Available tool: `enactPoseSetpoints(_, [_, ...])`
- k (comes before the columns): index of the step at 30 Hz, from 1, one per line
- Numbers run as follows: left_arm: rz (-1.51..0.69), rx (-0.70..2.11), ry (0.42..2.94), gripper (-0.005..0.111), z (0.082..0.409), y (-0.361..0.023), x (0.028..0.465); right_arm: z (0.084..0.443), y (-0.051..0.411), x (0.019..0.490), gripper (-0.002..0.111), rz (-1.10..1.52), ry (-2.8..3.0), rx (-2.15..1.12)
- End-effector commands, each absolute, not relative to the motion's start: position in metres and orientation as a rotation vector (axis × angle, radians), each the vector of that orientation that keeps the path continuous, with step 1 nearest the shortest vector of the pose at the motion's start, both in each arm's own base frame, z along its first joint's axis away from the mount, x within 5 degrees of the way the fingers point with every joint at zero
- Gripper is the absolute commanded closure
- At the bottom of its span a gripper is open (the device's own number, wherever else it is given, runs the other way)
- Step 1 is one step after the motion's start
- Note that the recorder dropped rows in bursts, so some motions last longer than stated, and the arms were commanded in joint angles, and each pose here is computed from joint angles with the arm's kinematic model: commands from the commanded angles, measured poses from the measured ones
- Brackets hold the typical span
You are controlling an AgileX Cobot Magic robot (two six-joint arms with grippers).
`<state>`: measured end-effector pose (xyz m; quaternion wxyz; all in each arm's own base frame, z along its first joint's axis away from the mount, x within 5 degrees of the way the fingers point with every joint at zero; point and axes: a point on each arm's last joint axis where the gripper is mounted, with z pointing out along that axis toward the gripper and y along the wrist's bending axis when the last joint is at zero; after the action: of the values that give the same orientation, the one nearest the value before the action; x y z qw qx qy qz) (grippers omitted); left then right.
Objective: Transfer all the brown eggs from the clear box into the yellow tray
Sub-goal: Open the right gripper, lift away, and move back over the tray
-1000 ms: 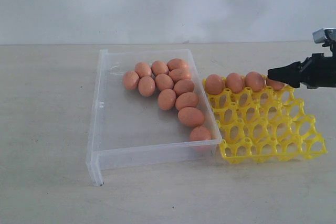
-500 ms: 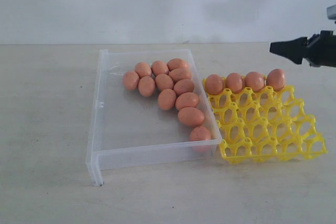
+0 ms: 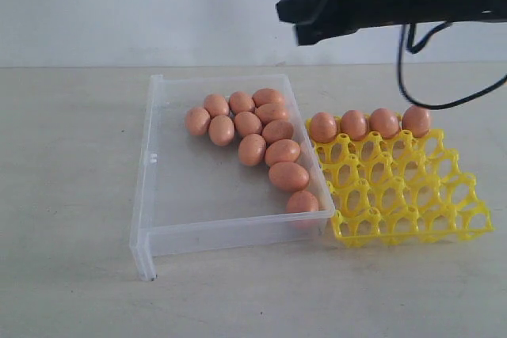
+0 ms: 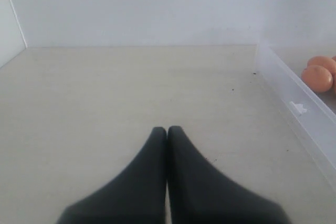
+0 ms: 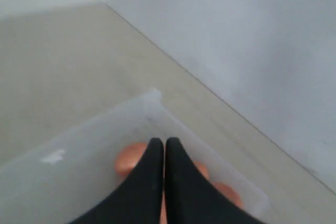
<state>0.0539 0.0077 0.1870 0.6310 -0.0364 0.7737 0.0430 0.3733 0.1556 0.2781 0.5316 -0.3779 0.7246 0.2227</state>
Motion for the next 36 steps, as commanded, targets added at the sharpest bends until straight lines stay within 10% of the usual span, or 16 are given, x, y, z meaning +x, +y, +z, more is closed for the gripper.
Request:
enactPoseSetpoints(1, [0.093,-0.082,1.768,0.111,0.187,0.007,0.054,0.28,0.172,0.371,0.107,-0.118,1.898,-0.486])
enactPoseSetpoints(14, [0.093,-0.082,1.768,0.111,0.187,0.007,0.054,0.318,0.216,0.352,0.107,-0.102,1.784,-0.64])
enactPoseSetpoints(24, [0.093,-0.082,1.768,0.111,0.187,0.007,0.054,0.329,0.145,0.35,0.109,-0.89,1.905,-0.169])
enactPoseSetpoints(36, [0.093,-0.082,1.768,0.111,0.187,0.007,0.054,0.314,0.117,0.386,0.109,-0.623,1.929,-0.288])
